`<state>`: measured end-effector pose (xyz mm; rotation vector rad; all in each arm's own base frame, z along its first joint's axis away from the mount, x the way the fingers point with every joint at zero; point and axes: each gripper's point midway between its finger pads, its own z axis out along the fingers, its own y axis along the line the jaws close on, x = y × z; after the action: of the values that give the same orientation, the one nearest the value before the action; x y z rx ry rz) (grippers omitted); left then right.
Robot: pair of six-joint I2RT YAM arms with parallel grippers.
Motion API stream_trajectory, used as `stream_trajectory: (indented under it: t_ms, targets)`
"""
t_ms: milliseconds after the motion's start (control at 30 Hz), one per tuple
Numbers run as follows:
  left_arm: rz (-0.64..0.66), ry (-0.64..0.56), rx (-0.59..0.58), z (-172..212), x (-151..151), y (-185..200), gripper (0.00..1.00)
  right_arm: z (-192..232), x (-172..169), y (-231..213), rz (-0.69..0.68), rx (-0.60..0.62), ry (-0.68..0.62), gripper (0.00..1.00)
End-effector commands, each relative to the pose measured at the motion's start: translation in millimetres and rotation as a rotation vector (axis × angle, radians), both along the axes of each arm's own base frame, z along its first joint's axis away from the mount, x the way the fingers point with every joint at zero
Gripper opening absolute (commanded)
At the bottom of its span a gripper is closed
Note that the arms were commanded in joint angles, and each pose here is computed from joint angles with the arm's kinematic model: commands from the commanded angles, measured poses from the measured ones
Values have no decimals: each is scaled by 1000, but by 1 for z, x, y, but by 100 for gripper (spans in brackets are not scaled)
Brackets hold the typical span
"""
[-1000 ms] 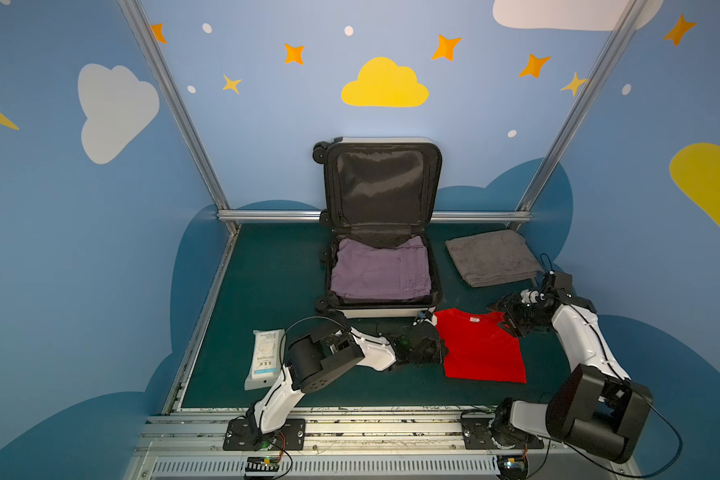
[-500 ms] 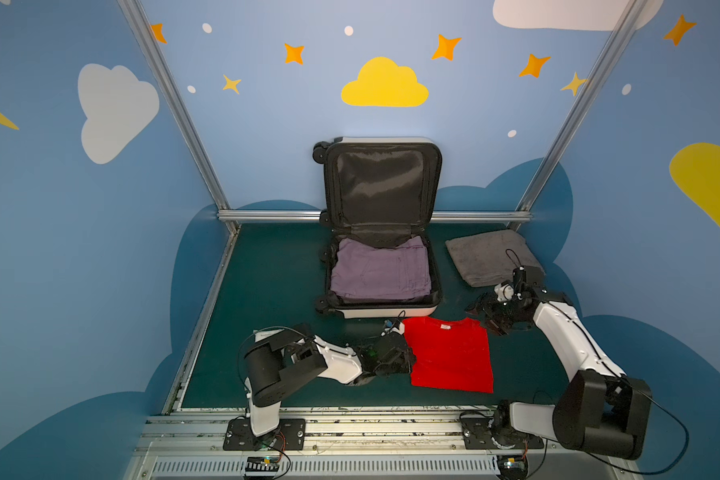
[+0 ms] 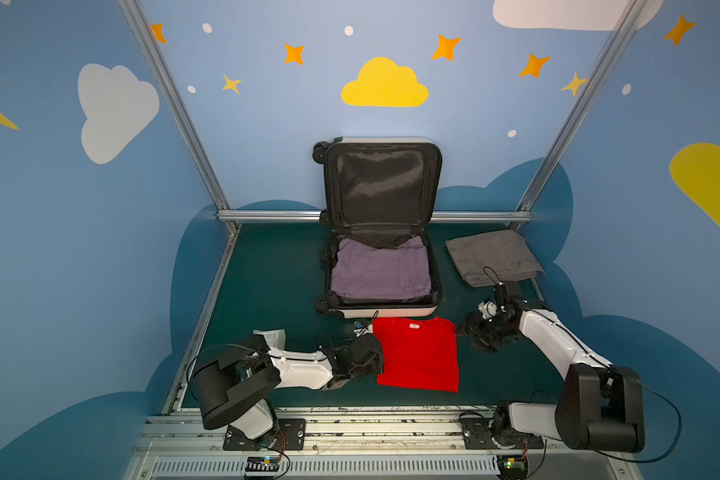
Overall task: Pack the luggage
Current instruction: 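Grasp the red T-shirt's near corners with both grippers, then lift the red T-shirt with both grippers and carry it into the suitcase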
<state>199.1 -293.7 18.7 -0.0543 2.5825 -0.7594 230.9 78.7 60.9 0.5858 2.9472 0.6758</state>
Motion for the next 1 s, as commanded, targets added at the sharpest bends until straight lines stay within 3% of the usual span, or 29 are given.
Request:
stream_trajectory:
  t_ms: [0,433,533,700,967]
  targets:
    - [37,29,162,-25,-8,41,3,-16,-7,4,29,-15,18,65]
    - [43,25,169,-25,-9,45,3,-41,-15,54,137,98,20,55]
    - [43,24,170,-25,-9,46,3,-44,-15,61,153,106,20,41]
    - [37,18,166,-22,-10,47,3,-42,-16,67,163,149,5,1]
    - [-27,-73,104,30,-13,45,3,3,-20,78,191,210,-97,0]
